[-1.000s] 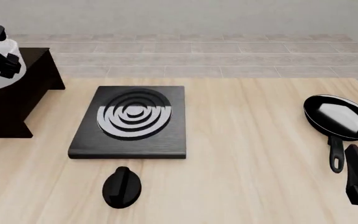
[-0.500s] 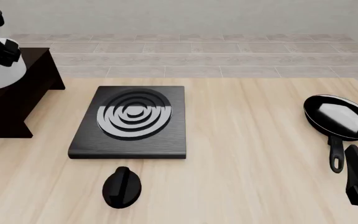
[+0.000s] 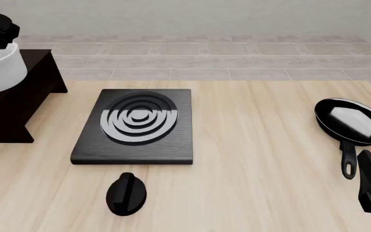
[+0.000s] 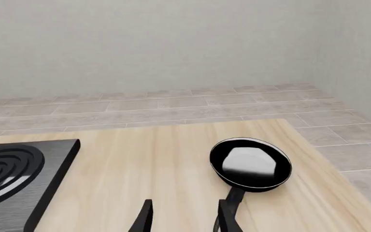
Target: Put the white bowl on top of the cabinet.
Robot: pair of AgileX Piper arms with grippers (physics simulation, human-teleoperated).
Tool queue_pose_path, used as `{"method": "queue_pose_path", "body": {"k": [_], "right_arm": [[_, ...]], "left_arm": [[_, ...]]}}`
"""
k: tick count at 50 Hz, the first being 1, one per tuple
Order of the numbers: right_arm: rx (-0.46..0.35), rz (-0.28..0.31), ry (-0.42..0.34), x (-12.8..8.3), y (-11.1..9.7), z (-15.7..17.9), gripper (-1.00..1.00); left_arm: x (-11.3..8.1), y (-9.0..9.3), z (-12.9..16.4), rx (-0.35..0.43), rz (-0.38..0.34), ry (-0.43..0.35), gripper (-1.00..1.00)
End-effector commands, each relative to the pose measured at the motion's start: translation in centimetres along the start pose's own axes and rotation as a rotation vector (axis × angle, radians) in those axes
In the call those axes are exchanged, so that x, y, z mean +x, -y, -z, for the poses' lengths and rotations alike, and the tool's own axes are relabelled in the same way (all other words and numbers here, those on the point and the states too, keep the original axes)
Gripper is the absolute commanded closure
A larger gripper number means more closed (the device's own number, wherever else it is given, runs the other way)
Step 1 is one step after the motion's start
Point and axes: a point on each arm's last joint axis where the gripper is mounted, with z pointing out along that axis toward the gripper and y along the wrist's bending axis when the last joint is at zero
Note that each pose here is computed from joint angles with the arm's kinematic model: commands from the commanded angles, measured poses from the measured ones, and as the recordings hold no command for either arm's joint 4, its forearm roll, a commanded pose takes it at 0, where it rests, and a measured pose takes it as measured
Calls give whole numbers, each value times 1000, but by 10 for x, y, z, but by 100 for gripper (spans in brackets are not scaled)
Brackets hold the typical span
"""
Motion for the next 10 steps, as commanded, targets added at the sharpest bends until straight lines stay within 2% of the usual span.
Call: {"method": "queue_pose_path", "body": {"k": [1,6,8,10], "right_arm": [[0,1,1,0,0,0,-100],[0,1,1,0,0,0,-100],[0,0,1,0,0,0,-100],[0,0,1,0,0,0,-100]], "left_arm": [[-9,18,58,41,12,108,-100],[-3,27,78,49,7,160,-100],[3,29,86,42,-24,187,-100],[5,33,92,52,-8,201,-100]]}}
